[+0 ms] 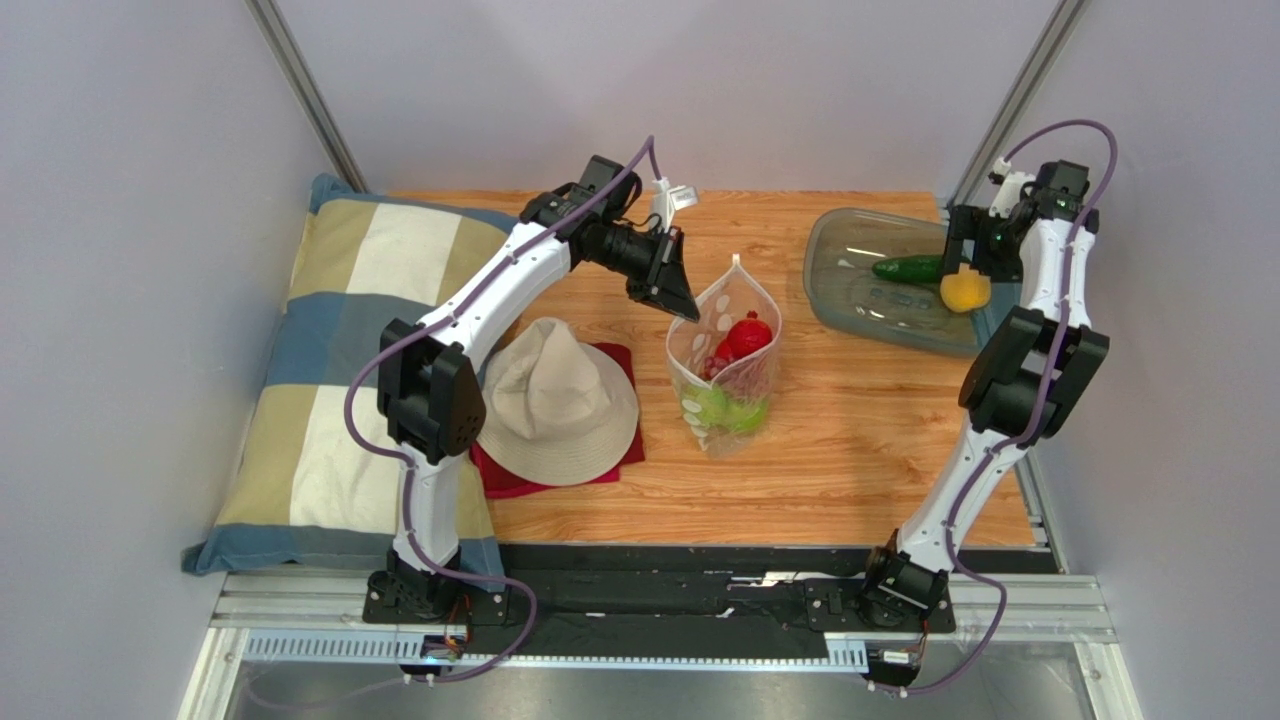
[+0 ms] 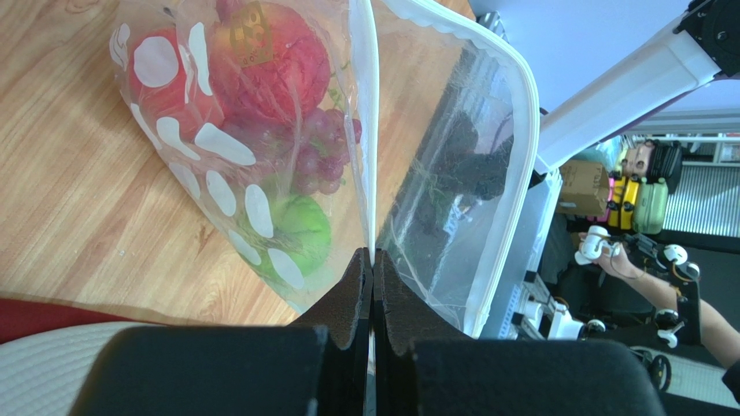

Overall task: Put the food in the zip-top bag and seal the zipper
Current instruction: Pick up the fake fruit from the bin.

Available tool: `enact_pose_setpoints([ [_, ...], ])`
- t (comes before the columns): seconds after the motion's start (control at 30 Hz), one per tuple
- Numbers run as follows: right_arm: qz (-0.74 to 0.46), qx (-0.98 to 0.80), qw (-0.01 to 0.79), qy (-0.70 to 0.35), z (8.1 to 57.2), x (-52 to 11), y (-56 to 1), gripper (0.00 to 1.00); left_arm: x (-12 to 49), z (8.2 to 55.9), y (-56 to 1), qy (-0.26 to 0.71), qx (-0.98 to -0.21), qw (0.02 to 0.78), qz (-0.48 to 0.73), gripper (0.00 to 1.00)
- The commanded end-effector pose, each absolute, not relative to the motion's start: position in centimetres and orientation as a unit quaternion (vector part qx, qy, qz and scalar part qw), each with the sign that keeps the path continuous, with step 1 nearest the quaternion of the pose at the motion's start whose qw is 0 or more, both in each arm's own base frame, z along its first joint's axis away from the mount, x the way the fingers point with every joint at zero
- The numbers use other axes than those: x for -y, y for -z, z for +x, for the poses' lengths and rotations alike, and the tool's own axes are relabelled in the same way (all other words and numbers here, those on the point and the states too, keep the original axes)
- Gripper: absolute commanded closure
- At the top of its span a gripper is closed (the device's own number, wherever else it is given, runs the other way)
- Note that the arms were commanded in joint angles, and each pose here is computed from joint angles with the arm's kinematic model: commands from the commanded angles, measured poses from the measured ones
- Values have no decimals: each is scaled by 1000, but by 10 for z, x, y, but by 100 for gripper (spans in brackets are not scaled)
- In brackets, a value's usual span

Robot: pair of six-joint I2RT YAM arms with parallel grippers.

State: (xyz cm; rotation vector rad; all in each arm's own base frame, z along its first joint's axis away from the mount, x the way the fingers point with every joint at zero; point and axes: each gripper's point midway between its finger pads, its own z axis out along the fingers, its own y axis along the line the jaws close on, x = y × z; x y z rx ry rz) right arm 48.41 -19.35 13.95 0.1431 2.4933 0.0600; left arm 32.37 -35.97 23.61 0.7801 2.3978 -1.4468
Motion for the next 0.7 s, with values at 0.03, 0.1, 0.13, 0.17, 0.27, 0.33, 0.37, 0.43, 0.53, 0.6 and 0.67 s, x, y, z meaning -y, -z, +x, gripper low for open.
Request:
enact_pose_setpoints([
  [0.03,47,-940,332,57,503,226,-125,8,360,328,-238,495,-817,123,270,100],
  [0.1,40,-941,331,61,505,228,-116,8,361,328,-235,496,-818,118,267,100],
  [0.13,34,-939,336,64,508,229,-114,8,360,329,-232,496,-819,114,265,100],
  [0.17,29,-938,339,64,510,229,-113,8,361,329,-232,496,-819,114,266,100],
  [0.27,21,-937,342,71,518,234,-103,8,362,331,-231,495,-819,113,266,100],
  [0.33,12,-941,331,65,520,232,-90,8,362,331,-229,495,-821,107,264,100],
  [0.37,5,-942,329,66,520,231,-87,9,362,331,-229,494,-821,106,264,100],
  [0.43,-3,-944,327,55,520,228,-81,10,361,331,-230,493,-821,108,266,100],
  [0.53,-6,-944,327,43,522,222,-76,13,361,332,-230,492,-822,110,266,100],
  [0.6,-6,-946,322,38,522,218,-70,15,361,331,-230,493,-822,107,265,100],
  [0.67,-5,-946,321,37,522,216,-68,18,361,332,-231,493,-822,108,264,100],
])
